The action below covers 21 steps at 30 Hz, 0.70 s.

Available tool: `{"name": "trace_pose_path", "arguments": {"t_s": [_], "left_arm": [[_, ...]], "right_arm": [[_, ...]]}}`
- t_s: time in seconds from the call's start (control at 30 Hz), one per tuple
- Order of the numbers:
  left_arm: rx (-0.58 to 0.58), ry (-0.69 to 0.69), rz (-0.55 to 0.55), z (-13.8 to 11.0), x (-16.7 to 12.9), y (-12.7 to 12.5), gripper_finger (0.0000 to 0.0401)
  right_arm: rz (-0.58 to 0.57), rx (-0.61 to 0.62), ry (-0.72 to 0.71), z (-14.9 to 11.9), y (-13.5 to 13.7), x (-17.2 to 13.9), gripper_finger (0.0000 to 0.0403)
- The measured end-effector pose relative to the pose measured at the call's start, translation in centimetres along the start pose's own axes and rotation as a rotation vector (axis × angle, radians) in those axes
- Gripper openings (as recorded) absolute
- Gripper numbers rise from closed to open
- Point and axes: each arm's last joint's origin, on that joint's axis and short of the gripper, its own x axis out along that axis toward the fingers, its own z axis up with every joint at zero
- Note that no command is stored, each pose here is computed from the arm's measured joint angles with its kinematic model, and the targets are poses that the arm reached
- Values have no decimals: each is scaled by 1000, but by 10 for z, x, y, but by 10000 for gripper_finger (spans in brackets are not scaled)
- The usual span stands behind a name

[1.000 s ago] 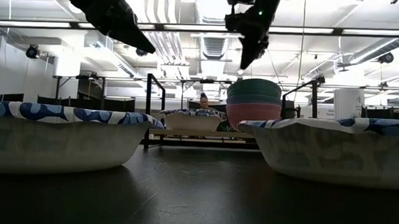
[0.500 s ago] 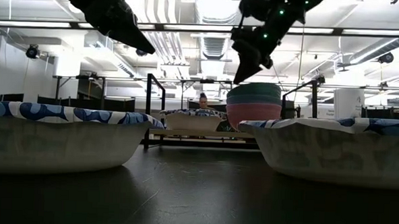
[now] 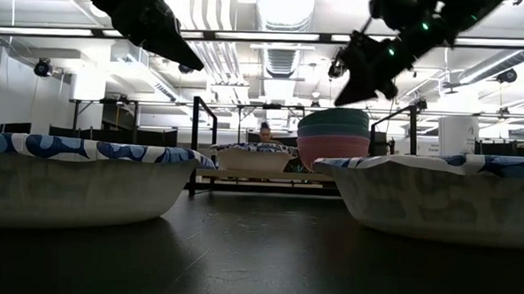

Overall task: Place and stack bowls onto a shelf
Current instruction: Stack the green bowl on top of the blue bowl on the shelf, then stack the white and blue bowl on top of the white and blue bowls on the shelf

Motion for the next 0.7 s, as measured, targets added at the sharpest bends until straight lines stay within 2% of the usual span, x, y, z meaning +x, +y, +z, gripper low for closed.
{"name": "trace_pose_path", "arguments": {"t_s": [0.2, 0.33, 0.53, 0.7], "left_arm": [[-1, -2, 0, 0, 0, 0, 0], [-3, -5, 0, 1, 0, 0, 0], [-3, -5, 0, 1, 0, 0, 0], [-63, -13, 0, 1, 0, 0, 0]], "right_arm": [[4, 66, -1, -24, -1, -1, 9], [5, 68, -9, -22, -1, -2, 9], [14, 48, -77, -6, -2, -11, 9], [69, 3, -105, -5, 8, -25, 9]]}}
